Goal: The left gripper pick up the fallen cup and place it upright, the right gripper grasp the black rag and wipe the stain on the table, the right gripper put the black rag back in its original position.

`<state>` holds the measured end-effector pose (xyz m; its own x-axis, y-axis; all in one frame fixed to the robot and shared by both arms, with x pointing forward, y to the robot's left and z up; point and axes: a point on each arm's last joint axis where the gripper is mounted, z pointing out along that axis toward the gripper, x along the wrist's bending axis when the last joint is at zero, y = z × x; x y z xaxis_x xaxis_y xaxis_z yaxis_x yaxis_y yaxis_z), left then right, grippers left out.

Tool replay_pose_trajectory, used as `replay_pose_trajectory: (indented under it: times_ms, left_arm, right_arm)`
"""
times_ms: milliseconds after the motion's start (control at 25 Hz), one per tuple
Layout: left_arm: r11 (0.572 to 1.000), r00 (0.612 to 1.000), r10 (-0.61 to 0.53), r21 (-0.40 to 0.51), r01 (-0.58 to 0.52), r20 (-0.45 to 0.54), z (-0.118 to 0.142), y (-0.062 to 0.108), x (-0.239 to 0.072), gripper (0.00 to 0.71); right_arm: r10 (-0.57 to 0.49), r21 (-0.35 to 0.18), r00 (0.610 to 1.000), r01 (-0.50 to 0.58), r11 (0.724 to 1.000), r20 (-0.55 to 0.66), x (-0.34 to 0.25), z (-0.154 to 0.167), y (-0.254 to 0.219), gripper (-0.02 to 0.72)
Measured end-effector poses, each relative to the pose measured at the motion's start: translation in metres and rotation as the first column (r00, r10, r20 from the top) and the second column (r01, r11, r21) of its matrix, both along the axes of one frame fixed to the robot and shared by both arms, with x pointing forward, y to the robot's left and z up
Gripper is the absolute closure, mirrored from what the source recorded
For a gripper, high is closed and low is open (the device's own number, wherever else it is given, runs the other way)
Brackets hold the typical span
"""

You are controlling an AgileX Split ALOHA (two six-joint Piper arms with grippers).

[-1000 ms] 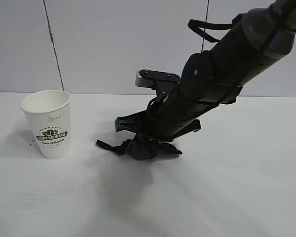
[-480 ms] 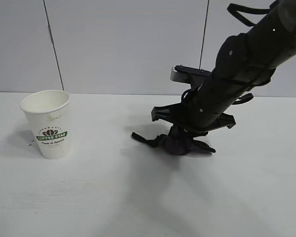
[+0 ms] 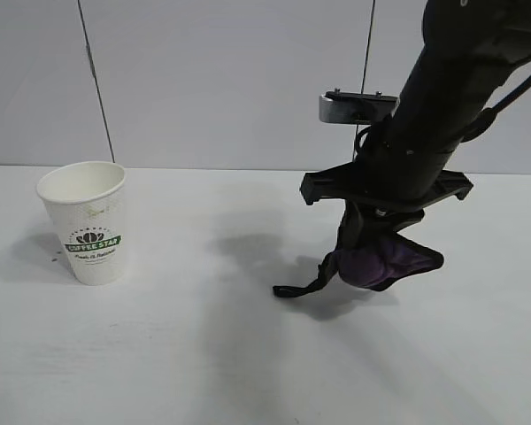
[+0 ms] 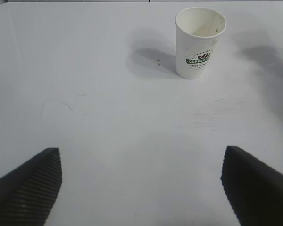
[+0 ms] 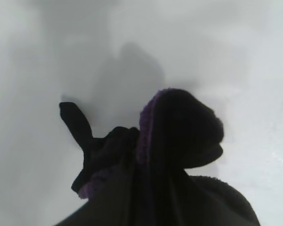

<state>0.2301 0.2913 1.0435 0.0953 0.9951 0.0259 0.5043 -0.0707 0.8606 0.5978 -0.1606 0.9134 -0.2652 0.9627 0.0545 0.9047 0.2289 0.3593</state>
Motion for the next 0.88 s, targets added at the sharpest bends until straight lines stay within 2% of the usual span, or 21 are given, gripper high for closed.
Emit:
replay_pose_trajectory:
  times_ms: [120, 200, 240, 280, 400, 440, 560, 720, 800, 880]
  left_arm:
    - [1.000, 1.000, 0.000, 0.000, 0.000, 0.000, 0.000, 0.000, 0.000, 0.052]
    - [1.000, 1.000, 0.000, 0.000, 0.000, 0.000, 0.000, 0.000, 0.000, 0.052]
    - [1.000, 1.000, 0.000, 0.000, 0.000, 0.000, 0.000, 0.000, 0.000, 0.052]
    - [1.000, 1.000, 0.000, 0.000, 0.000, 0.000, 0.000, 0.000, 0.000, 0.052]
    - [1.000, 1.000, 0.000, 0.000, 0.000, 0.000, 0.000, 0.000, 0.000, 0.052]
    - [1.000, 1.000, 0.000, 0.000, 0.000, 0.000, 0.000, 0.000, 0.000, 0.052]
    - [1.000, 1.000, 0.000, 0.000, 0.000, 0.000, 0.000, 0.000, 0.000, 0.052]
    - [1.000, 1.000, 0.000, 0.000, 0.000, 0.000, 0.000, 0.000, 0.000, 0.052]
    - [1.000, 1.000, 0.000, 0.000, 0.000, 0.000, 0.000, 0.000, 0.000, 0.052]
    - [1.000, 1.000, 0.000, 0.000, 0.000, 0.000, 0.000, 0.000, 0.000, 0.052]
  right_arm:
    - [-0.002, -0.003, 1.000, 0.002, 1.000, -0.008, 0.000, -0.004, 0.000, 0.619]
    - [-0.001, -0.004, 1.000, 0.001, 1.000, -0.010, 0.000, -0.005, 0.000, 0.567]
    - [-0.001, -0.006, 1.000, 0.001, 1.000, -0.015, 0.000, -0.005, 0.000, 0.514]
    - [-0.001, -0.007, 1.000, 0.001, 1.000, -0.018, 0.000, -0.005, 0.000, 0.417]
    - [-0.012, -0.004, 1.000, 0.012, 1.000, -0.022, -0.001, -0.005, 0.000, 0.202]
    - [-0.016, -0.003, 1.000, 0.016, 1.000, -0.023, -0.001, -0.005, 0.000, 0.165]
    - [-0.024, 0.001, 0.999, 0.024, 1.000, -0.022, -0.001, -0.002, 0.000, 0.125]
    - [-0.023, 0.013, 1.000, 0.023, 1.000, 0.015, -0.003, 0.019, -0.002, 0.118]
    - [-0.029, 0.018, 0.998, 0.028, 0.999, 0.059, -0.004, 0.036, -0.008, 0.127]
    - [-0.052, 0.000, 0.994, 0.052, 0.999, 0.100, -0.003, 0.054, -0.023, 0.161]
